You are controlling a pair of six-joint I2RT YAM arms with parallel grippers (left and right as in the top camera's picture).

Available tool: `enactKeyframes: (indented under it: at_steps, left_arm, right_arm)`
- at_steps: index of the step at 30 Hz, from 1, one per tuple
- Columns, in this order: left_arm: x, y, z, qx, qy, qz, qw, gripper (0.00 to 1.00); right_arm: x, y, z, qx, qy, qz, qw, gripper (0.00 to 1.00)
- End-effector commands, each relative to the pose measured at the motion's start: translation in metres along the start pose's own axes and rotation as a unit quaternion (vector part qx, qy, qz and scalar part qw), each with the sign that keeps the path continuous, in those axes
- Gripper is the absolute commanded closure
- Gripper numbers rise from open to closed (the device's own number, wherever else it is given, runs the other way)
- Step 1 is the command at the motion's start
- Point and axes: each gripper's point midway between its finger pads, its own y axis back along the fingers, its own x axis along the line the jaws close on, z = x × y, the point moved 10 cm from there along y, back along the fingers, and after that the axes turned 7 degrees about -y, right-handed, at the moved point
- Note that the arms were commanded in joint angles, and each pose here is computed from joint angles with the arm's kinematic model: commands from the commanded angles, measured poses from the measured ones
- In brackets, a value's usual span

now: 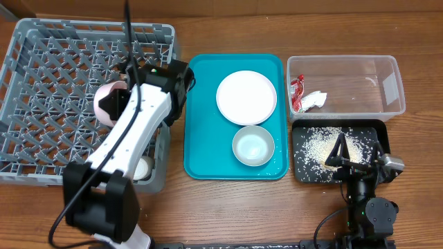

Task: Sort waste into correct bins and load items into the dishwasher
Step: 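Carry the pink bowl into the dish rack and release it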

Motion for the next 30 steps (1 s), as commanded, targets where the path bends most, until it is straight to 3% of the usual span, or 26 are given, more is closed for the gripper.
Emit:
enactKeyframes:
  at_steps: [1,3,10,19,24,28,30]
  left_arm:
    - [-0.017,-0.008,0.006,-0.015,-0.011,0.042,0.999,0.85]
    - [-0.029,-0.012,0.007,-0.014,-0.028,0.05,0.998,0.78]
    - [-0.067,-0.017,0.004,0.006,-0.072,0.035,0.997,0.95]
    - [-0.06,0.015,0.006,-0.041,-0.064,0.022,0.997,0.96]
    - [-0.031,0.017,0.005,-0.02,0.023,-0.019,0.999,0.93]
    - [-0.005,0.018,-0.003,0.031,0.134,-0.1,0.985,0.81]
    - [0.013,0.019,-0.005,0.048,0.187,-0.157,0.969,0.67]
  right_arm:
    - [-0.001,0.0,-0.002,-0.002,0.003,0.0,1.0,0.0]
    - [-0.001,0.0,-0.002,-0.002,0.003,0.0,1.0,0.0]
    - [-0.001,0.0,-0.002,-0.002,0.003,0.0,1.0,0.0]
    - [-0.001,0.0,-0.002,-0.002,0.003,0.0,1.0,0.0]
    - [-0.001,0.0,-0.002,-0.002,0.003,0.0,1.0,0.0]
    - [-0.001,0.0,-0.002,-0.002,0.003,0.0,1.0,0.0]
    - [-0.001,0.0,-0.002,-0.002,0.003,0.0,1.0,0.0]
